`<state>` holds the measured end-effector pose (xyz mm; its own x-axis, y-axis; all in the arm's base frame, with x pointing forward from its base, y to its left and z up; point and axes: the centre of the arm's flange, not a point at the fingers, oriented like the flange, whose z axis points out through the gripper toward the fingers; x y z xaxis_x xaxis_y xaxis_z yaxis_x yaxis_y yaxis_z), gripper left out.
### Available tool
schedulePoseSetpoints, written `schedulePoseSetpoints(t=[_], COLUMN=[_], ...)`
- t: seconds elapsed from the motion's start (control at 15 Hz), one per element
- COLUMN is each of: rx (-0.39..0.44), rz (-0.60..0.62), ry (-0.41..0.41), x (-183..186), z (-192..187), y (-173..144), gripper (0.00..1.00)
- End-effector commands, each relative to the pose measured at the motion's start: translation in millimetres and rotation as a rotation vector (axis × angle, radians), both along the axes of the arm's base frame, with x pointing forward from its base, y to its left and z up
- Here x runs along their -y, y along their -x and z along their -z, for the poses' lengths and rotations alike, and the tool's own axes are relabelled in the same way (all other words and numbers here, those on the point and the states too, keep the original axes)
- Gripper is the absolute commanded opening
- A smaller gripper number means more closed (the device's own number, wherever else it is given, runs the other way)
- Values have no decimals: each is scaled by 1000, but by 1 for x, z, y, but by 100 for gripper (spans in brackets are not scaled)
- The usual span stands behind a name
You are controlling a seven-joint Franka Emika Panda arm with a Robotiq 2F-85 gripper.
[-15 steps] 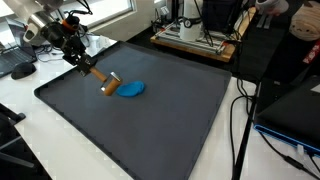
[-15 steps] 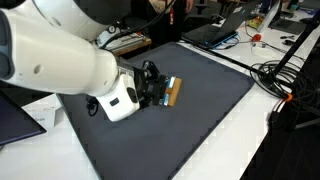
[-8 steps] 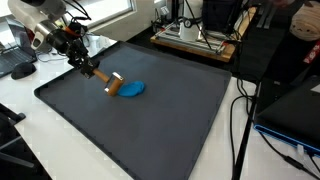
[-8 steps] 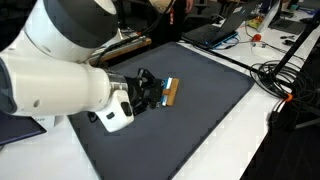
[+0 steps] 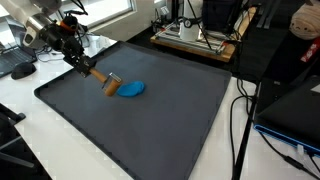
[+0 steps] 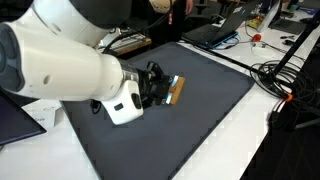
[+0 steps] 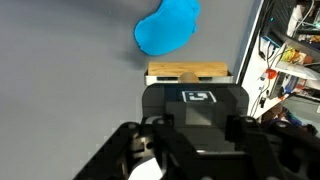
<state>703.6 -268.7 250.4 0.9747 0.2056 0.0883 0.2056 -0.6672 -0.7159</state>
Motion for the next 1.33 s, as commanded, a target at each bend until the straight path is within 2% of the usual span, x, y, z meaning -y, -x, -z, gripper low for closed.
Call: schedulePoseSetpoints(t=[0.0, 0.33, 0.67, 0.87, 1.07, 1.27], rx=[9, 23, 4, 57, 92, 166], rz=[34, 58, -15, -55, -162, -280], ry=[88, 206, 386, 518, 625, 714], x=[-34, -78, -134, -173, -210, -238], z=[-37, -65, -80, -90, -97, -104], y=[27, 35, 39, 45, 58, 82], gripper=[23, 23, 23, 23, 23, 23])
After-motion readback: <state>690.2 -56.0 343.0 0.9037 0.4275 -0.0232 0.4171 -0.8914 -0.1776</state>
